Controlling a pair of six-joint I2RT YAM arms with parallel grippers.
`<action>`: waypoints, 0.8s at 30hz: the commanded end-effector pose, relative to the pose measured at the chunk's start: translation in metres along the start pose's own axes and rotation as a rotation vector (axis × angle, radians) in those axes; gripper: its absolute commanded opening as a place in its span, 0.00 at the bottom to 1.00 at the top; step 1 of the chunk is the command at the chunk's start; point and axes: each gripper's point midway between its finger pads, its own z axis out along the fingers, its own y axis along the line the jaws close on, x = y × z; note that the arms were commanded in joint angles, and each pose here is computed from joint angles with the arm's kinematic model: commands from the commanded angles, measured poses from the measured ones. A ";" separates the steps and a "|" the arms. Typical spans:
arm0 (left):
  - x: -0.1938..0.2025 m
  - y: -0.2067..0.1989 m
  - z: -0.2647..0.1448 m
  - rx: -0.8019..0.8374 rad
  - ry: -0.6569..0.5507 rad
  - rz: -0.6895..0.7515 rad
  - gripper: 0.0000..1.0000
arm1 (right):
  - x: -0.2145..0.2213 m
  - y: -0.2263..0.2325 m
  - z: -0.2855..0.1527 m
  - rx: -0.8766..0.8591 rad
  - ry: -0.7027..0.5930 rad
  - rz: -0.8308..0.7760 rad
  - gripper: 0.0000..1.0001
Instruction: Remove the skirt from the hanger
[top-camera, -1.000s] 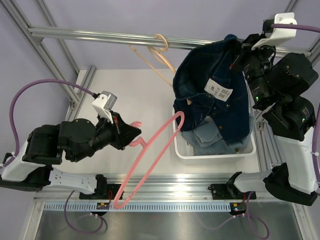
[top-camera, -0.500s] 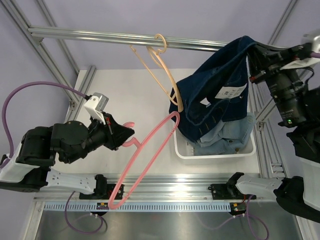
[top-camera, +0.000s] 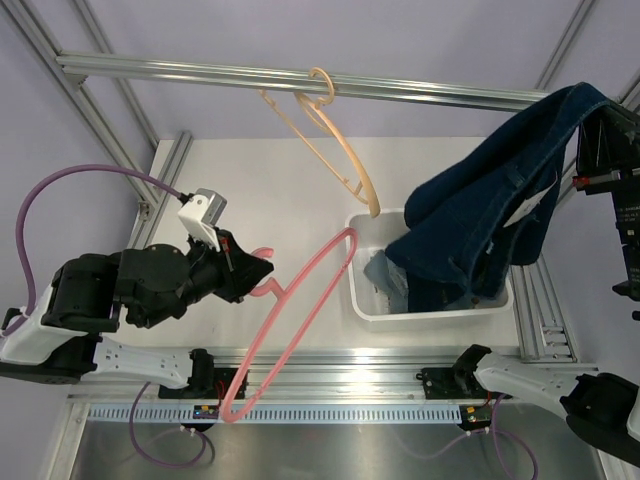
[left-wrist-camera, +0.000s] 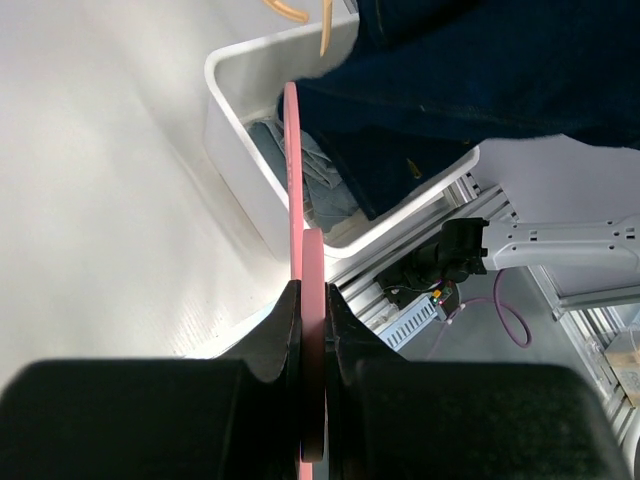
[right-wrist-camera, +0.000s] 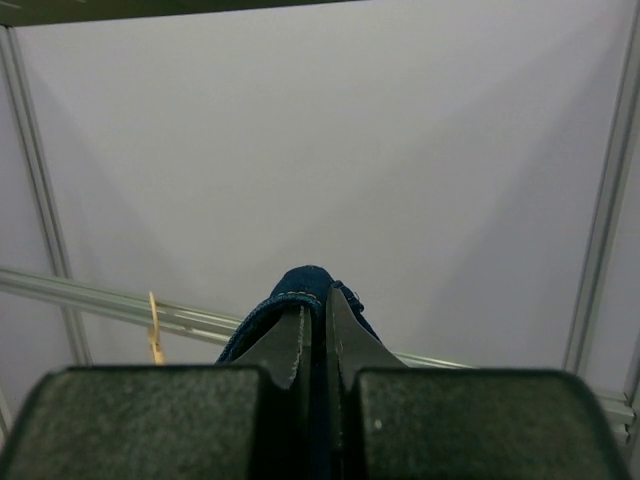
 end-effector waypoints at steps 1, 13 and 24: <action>-0.013 -0.010 0.001 0.021 -0.040 -0.047 0.00 | -0.006 -0.021 -0.006 0.101 -0.038 -0.006 0.00; -0.014 -0.012 0.001 0.021 -0.040 -0.047 0.00 | 0.046 0.030 0.015 -0.064 0.087 0.042 0.00; -0.016 -0.008 -0.002 0.012 -0.047 -0.052 0.00 | 0.102 0.062 -0.001 -0.127 0.231 0.264 0.00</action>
